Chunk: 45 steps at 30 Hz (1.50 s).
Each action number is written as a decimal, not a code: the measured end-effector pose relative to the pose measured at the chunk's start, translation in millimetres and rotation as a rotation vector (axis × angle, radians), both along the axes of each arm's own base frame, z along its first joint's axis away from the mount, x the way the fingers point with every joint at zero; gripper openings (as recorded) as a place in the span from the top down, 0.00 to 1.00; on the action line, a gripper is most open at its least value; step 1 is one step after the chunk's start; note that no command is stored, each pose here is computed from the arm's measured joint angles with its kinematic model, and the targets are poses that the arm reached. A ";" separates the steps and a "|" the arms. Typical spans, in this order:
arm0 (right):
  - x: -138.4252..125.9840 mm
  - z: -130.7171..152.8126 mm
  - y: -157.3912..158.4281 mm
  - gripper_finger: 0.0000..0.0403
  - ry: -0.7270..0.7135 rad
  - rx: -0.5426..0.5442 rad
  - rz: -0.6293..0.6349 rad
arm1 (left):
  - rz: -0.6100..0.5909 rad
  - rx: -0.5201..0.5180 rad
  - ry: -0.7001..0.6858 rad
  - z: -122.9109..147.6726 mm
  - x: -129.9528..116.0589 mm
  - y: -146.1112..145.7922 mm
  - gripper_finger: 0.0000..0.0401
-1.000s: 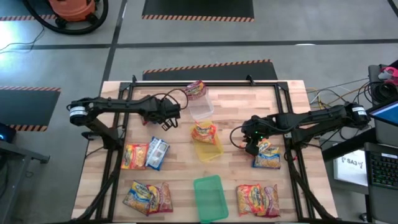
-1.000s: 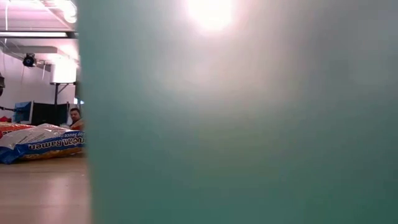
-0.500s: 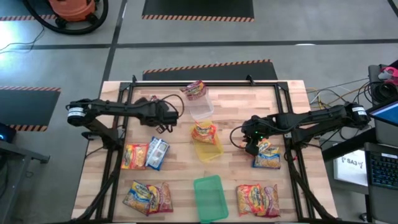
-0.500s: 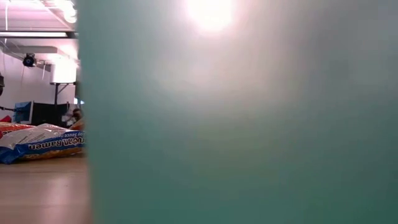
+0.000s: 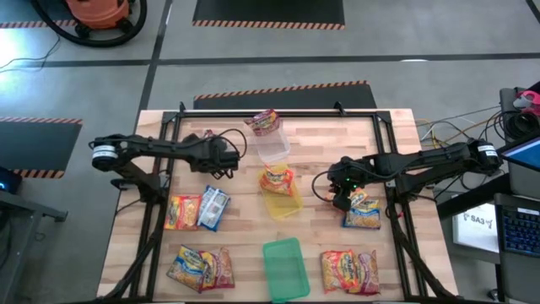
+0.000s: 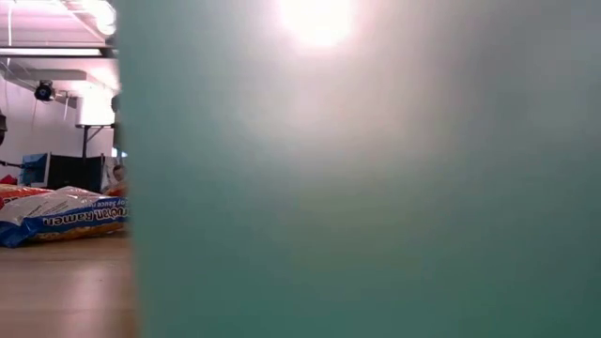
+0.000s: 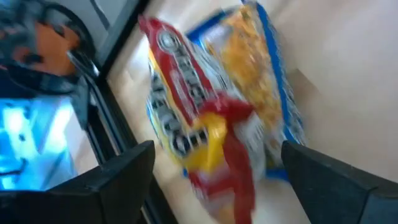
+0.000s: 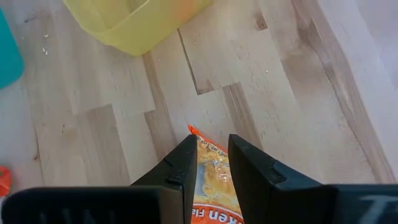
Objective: Sort Maruchan noodles
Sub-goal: Put the red noodle pack into the transparent bin
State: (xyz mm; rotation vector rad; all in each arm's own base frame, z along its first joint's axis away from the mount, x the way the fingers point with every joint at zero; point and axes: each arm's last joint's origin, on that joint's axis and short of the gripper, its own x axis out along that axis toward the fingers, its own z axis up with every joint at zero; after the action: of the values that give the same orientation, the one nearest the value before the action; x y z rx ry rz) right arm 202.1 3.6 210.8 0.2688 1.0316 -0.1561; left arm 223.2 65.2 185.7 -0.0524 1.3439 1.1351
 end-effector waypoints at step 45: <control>0.1 0.0 0.1 0.80 -0.001 0.000 0.000 | 0.124 0.129 -0.349 4.2 22.6 28.5 0.99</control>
State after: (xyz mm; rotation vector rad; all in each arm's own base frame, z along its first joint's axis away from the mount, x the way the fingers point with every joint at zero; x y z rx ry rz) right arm 202.2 3.6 210.9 0.2686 1.0309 -0.1556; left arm 245.8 93.7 189.9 -0.2322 0.9661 1.2499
